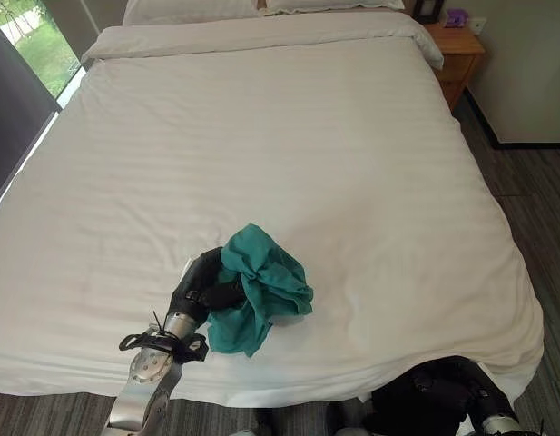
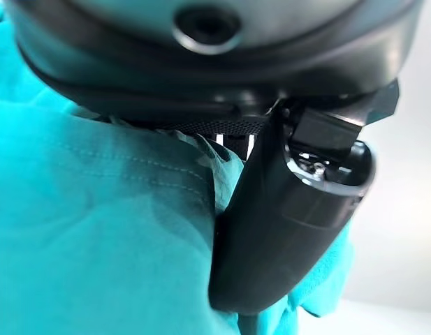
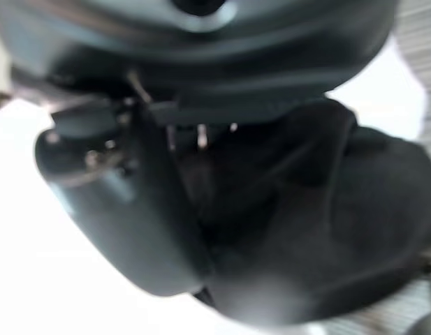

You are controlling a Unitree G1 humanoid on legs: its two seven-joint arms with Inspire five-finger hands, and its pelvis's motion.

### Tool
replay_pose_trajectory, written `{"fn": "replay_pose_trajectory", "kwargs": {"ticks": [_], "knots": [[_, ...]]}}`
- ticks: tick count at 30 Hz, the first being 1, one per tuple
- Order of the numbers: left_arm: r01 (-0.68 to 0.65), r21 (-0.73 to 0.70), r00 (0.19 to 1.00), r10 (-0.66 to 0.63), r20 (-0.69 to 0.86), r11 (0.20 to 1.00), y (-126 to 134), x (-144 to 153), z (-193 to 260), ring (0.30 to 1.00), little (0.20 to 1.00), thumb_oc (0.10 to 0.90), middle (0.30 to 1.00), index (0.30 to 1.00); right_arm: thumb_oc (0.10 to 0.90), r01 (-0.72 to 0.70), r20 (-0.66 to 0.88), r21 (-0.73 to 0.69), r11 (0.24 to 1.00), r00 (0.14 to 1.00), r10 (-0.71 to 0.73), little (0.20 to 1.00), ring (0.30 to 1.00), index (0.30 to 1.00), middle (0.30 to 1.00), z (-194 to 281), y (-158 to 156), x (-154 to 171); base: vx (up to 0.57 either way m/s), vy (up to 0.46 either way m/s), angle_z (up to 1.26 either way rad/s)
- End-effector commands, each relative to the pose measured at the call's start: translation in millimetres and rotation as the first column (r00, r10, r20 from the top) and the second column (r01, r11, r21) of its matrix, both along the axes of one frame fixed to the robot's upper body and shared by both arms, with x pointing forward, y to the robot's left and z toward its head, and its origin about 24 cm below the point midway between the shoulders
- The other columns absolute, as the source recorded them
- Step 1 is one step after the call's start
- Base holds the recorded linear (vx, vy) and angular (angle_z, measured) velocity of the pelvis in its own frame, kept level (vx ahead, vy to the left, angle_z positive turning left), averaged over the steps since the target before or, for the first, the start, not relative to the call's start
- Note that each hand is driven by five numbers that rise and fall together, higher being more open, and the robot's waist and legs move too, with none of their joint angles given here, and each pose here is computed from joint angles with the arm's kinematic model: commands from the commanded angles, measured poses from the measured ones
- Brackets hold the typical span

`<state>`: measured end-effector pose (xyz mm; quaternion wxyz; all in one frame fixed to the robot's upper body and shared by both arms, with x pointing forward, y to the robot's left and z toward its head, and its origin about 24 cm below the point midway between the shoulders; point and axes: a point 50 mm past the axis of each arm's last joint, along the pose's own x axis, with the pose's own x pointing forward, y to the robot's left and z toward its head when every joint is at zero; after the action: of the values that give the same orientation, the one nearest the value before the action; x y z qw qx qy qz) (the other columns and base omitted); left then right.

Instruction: Pick up bed clothes into laundry basket.

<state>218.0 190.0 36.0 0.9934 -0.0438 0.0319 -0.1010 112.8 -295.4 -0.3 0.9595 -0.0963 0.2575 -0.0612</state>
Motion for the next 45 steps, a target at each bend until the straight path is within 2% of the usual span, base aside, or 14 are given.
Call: {"fn": "replay_pose_trajectory", "kwargs": {"ticks": [1, 8, 11, 14, 15, 19, 21, 22, 25, 29, 37, 40, 42, 45], "knots": [[0.027, -0.144, 0.985, -0.001, 0.173, 0.989, 0.2, 17.1, 30.9, 0.300, 0.300, 0.400, 0.300, 0.300, 0.400, -0.306, 0.814, -0.044, 0.951, 0.541, 0.211, 0.300, 0.300, 0.300, 0.300, 147.2, 55.8, 88.1, -0.05, -0.056, 0.04], [0.082, -0.119, 0.987, -0.064, 0.147, 0.990, -7.3, 13.6, 25.3, 0.300, 0.300, 0.400, 0.300, 0.300, 0.400, -0.324, 0.751, 0.008, 0.946, 0.626, 0.208, 0.300, 0.300, 0.300, 0.300, 123.1, 61.6, 89.7, -0.05, -0.054, 0.02], [0.091, -0.035, 0.979, -0.084, 0.184, 0.995, 0.2, 14.9, 32.7, 0.300, 0.300, 0.400, 0.300, 0.300, 0.400, -0.317, 0.727, 0.028, 0.948, 0.657, 0.198, 0.300, 0.300, 0.300, 0.300, 116.5, 55.1, 86.3, -0.12, -0.081, 0.02], [0.077, 0.018, 0.964, -0.079, 0.255, 0.997, 5.8, 20.0, 48.8, 0.300, 0.300, 0.400, 0.300, 0.300, 0.400, -0.295, 0.722, -0.031, 0.955, 0.655, 0.226, 0.300, 0.300, 0.300, 0.300, 121.8, 48.0, 94.1, -0.17, -0.031, -0.10], [0.068, -0.012, 0.958, -0.062, 0.279, 0.998, 7.6, 22.1, 54.2, 0.300, 0.300, 0.400, 0.300, 0.300, 0.400, -0.303, 0.740, -0.052, 0.952, 0.629, 0.240, 0.300, 0.300, 0.300, 0.300, 130.8, 47.9, 100.3, -0.28, -0.017, -0.71], [0.036, -0.076, 0.963, -0.015, 0.269, 0.996, 9.9, 20.5, 49.2, 0.300, 0.300, 0.400, 0.300, 0.300, 0.400, -0.303, 0.741, -0.015, 0.953, 0.637, 0.214, 0.300, 0.300, 0.300, 0.300, 126.3, 46.4, 103.9, -0.17, 0.107, -1.22], [0.009, -0.078, 0.961, 0.013, 0.275, 0.997, 13.0, 20.0, 50.8, 0.300, 0.300, 0.400, 0.300, 0.300, 0.400, -0.263, 0.723, -0.017, 0.965, 0.663, 0.194, 0.300, 0.300, 0.300, 0.300, 119.3, 43.0, 99.5, -0.21, 0.233, -1.30], [0.011, -0.072, 0.949, 0.012, 0.314, 0.997, 13.1, 22.1, 59.5, 0.300, 0.300, 0.400, 0.300, 0.300, 0.400, -0.193, 0.697, -0.010, 0.981, 0.702, 0.145, 0.300, 0.300, 0.300, 0.300, 110.7, 32.7, 91.6, -0.21, 0.184, -1.01], [-0.008, -0.013, 0.933, 0.012, 0.359, 1.000, 15.9, 25.1, 69.3, 0.300, 0.300, 0.400, 0.300, 0.300, 0.400, -0.123, 0.701, 0.056, 0.991, 0.711, 0.049, 0.300, 0.300, 0.300, 0.300, 99.4, 28.9, 83.4, -0.39, 0.183, -1.37], [-0.076, -0.018, 0.946, 0.078, 0.314, 0.997, 26.0, 23.8, 60.1, 0.300, 0.300, 0.400, 0.300, 0.300, 0.400, -0.186, 0.683, 0.130, 0.974, 0.729, 0.048, 0.300, 0.300, 0.300, 0.300, 89.0, 44.1, 80.3, -0.45, 0.005, -1.32], [-0.168, -0.061, 0.936, 0.178, 0.305, 0.984, 37.0, 13.2, 58.8, 0.300, 0.300, 0.400, 0.300, 0.300, 0.400, -0.138, 0.723, 0.147, 0.979, 0.691, -0.011, 0.300, 0.300, 0.300, 0.300, 96.0, 45.7, 89.8, -0.34, -0.060, -1.53], [-0.261, 0.016, 0.926, 0.246, 0.287, 0.965, 57.1, 1.4, 54.1, 0.300, 0.300, 0.400, 0.300, 0.300, 0.400, -0.139, 0.725, 0.107, 0.984, 0.688, 0.018, 0.300, 0.300, 0.300, 0.300, 99.5, 49.0, 94.3, -0.29, -0.275, -1.55], [-0.313, 0.035, 0.921, 0.294, 0.257, 0.949, 69.9, -8.2, 48.1, 0.300, 0.300, 0.400, 0.300, 0.300, 0.400, -0.179, 0.710, 0.154, 0.972, 0.704, 0.017, 0.300, 0.300, 0.300, 0.300, 92.3, 56.9, 96.4, -0.35, -0.411, -1.72], [-0.313, 0.015, 0.925, 0.301, 0.233, 0.949, 69.6, -9.7, 42.7, 0.300, 0.300, 0.400, 0.300, 0.300, 0.400, -0.198, 0.702, 0.168, 0.966, 0.712, 0.024, 0.300, 0.300, 0.300, 0.300, 90.5, 56.7, 92.1, -0.18, -0.416, -0.89]]}}
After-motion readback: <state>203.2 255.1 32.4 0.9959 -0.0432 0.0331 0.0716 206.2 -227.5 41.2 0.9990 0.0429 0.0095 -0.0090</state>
